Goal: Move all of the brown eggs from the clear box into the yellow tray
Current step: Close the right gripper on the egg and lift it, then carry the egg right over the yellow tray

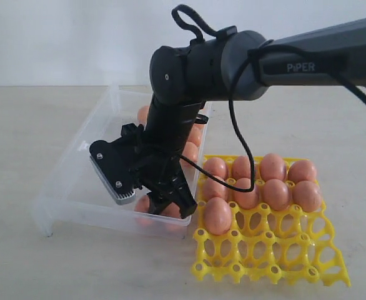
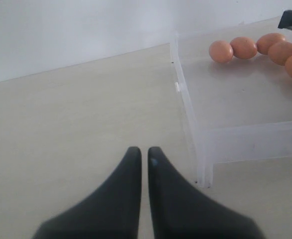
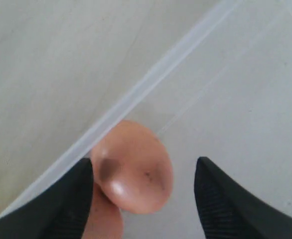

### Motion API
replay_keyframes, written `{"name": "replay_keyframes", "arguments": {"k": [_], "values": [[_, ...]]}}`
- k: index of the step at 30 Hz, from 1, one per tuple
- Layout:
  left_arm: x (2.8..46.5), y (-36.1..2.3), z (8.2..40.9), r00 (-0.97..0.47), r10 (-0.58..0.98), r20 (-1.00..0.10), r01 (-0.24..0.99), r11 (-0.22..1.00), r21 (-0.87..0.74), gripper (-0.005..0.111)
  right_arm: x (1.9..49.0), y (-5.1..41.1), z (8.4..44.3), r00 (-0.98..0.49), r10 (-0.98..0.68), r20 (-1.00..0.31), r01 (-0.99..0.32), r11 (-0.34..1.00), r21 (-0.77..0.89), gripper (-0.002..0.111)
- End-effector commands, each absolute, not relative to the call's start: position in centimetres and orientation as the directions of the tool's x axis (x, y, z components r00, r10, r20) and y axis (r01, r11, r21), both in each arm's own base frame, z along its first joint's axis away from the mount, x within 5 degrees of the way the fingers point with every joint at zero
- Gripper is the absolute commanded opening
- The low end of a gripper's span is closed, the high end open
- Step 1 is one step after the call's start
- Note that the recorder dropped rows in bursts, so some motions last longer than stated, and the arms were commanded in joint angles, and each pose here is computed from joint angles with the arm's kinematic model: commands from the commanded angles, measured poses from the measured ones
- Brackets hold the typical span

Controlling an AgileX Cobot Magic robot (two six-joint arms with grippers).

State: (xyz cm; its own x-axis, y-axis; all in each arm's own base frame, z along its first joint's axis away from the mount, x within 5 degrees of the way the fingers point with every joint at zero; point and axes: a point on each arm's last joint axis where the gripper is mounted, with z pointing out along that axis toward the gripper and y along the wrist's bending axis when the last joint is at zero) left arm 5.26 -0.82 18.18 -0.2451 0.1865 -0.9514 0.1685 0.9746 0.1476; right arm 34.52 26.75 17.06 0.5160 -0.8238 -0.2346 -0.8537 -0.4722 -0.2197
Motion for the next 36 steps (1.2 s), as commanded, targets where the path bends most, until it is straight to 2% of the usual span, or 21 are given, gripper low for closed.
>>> {"name": "replay_keyframes", "arguments": {"k": [1, 13, 16, 18, 21, 23, 30, 33, 36], "values": [[5.3, -0.8, 18.1, -0.244, 0.175, -0.954, 0.161, 0.977, 0.138, 0.004, 34.6, 26.8, 15.7, 0.526, -0.819, -0.230, -0.849, -0.492, -0.193, 0.054], [5.3, -0.8, 18.1, -0.244, 0.175, -0.954, 0.161, 0.977, 0.138, 0.004, 35.0, 27.2, 13.8, 0.525, -0.817, -0.239, -0.850, -0.491, -0.189, 0.054], [5.3, -0.8, 18.1, -0.244, 0.175, -0.954, 0.161, 0.977, 0.138, 0.004, 35.0, 27.2, 13.7, 0.523, -0.818, -0.241, -0.851, -0.489, -0.190, 0.051], [5.3, -0.8, 18.1, -0.244, 0.175, -0.954, 0.161, 0.977, 0.138, 0.004, 35.0, 27.2, 13.7, 0.516, -0.822, -0.242, -0.855, -0.481, -0.193, 0.041], [5.3, -0.8, 18.1, -0.244, 0.175, -0.954, 0.161, 0.977, 0.138, 0.004, 35.2, 27.3, 13.7, 0.482, -0.840, -0.248, -0.874, -0.443, -0.199, 0.016], [5.3, -0.8, 18.1, -0.244, 0.175, -0.954, 0.161, 0.977, 0.138, 0.004, 35.3, 27.3, 13.8, 0.407, -0.874, -0.266, -0.911, -0.367, -0.186, -0.001], [5.3, -0.8, 18.1, -0.244, 0.175, -0.954, 0.161, 0.977, 0.138, 0.004, 35.4, 27.4, 16.3, 0.084, -0.929, -0.359, -0.987, -0.029, -0.155, 0.000], [5.3, -0.8, 18.1, -0.244, 0.175, -0.954, 0.161, 0.977, 0.138, 0.004, 35.6, 27.2, 18.7, -0.031, -0.901, -0.432, -0.980, 0.112, -0.163, 0.000], [5.3, -0.8, 18.1, -0.244, 0.175, -0.954, 0.161, 0.977, 0.138, 0.004, 35.8, 26.4, 21.5, -0.204, -0.825, -0.528, -0.943, 0.310, -0.120, 0.000]]}}
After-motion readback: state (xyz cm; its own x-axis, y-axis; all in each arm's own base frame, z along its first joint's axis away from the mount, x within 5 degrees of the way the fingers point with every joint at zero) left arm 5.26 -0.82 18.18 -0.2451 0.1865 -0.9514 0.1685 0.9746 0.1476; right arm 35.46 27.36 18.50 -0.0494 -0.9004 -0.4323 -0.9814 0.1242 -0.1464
